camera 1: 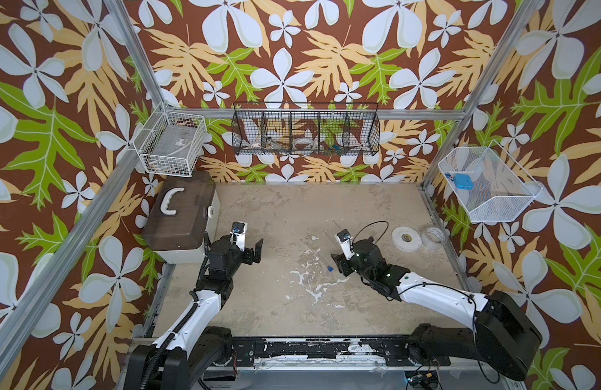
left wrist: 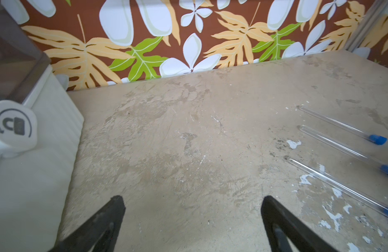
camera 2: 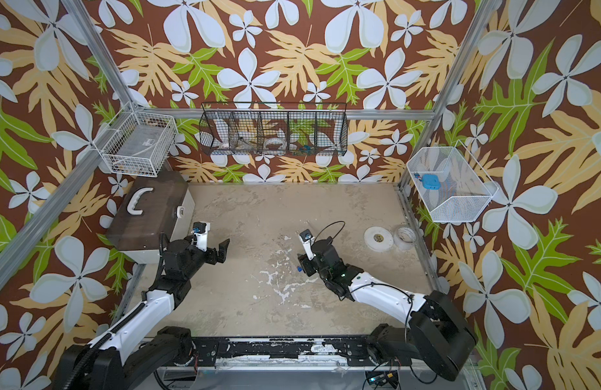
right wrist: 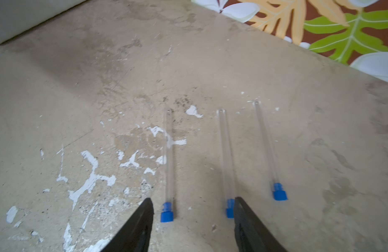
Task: Insert stoppers into test tubes
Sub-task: Place the test tube at the center of the board, then reset both arms
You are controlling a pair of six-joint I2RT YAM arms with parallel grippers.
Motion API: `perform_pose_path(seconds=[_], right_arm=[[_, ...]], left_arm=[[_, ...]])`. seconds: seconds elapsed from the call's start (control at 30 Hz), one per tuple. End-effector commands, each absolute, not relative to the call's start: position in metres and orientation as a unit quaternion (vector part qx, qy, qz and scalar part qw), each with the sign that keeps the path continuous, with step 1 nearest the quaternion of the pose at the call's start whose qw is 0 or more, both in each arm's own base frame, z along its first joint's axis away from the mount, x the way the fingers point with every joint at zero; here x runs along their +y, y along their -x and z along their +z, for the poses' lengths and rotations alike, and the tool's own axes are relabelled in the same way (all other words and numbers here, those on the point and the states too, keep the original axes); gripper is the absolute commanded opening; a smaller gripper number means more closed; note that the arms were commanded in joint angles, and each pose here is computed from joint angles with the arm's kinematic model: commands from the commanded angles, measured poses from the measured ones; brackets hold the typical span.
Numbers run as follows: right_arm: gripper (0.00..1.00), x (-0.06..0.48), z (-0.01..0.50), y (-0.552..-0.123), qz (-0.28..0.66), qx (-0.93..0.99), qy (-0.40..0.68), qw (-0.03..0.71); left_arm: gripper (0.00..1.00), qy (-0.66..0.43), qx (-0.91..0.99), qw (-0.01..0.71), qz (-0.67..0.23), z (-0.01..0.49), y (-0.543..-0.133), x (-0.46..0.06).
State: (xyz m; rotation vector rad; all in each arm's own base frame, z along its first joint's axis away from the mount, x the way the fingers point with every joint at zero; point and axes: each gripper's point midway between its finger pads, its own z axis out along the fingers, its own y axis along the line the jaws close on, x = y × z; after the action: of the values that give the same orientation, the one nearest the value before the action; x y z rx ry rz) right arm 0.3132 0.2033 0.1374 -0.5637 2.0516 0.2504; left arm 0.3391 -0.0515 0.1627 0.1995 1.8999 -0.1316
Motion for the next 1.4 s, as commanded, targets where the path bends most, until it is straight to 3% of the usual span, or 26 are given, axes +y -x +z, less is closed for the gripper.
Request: perform_pose_path(seconds=[0.0,0.13,0.2,0.53,0.77,1.1,1.37], right_arm=[[0.73,0.174,0.149,-0.321,0.098,0.836,0.207,0.5],[0.82,0.119,0.16,-0.336,0.07,0.827,0.146,0.539],[1.0,0.093,0.163,-0.343,0.057,0.824,0.117,0.552],[0.99,0.007,0.146,-0.349,-0.021,0.8,0.0,0.6],[0.99,-0.009,0.144,-0.342,-0.066,0.765,-0.015,0.64],[1.0,-0.008,0.139,-0.348,-0.063,0.738,0.002,0.672],[1.0,-0.019,0.122,-0.362,-0.057,0.756,-0.019,0.652]], left_arm=[[1.0,-0.074,0.792,0.605,-0.041,0.177,-0.346,-0.045],[1.0,-0.101,0.772,0.625,-0.043,0.172,-0.347,-0.052],[1.0,-0.102,0.766,0.634,-0.04,0.166,-0.347,-0.051],[1.0,-0.081,0.728,0.679,-0.042,0.152,-0.343,-0.047],[1.0,-0.039,0.69,0.722,-0.027,0.151,-0.326,-0.032],[1.0,0.089,0.726,0.681,0.037,0.136,-0.352,0.011],[1.0,0.09,0.724,0.682,0.037,0.137,-0.352,0.011]])
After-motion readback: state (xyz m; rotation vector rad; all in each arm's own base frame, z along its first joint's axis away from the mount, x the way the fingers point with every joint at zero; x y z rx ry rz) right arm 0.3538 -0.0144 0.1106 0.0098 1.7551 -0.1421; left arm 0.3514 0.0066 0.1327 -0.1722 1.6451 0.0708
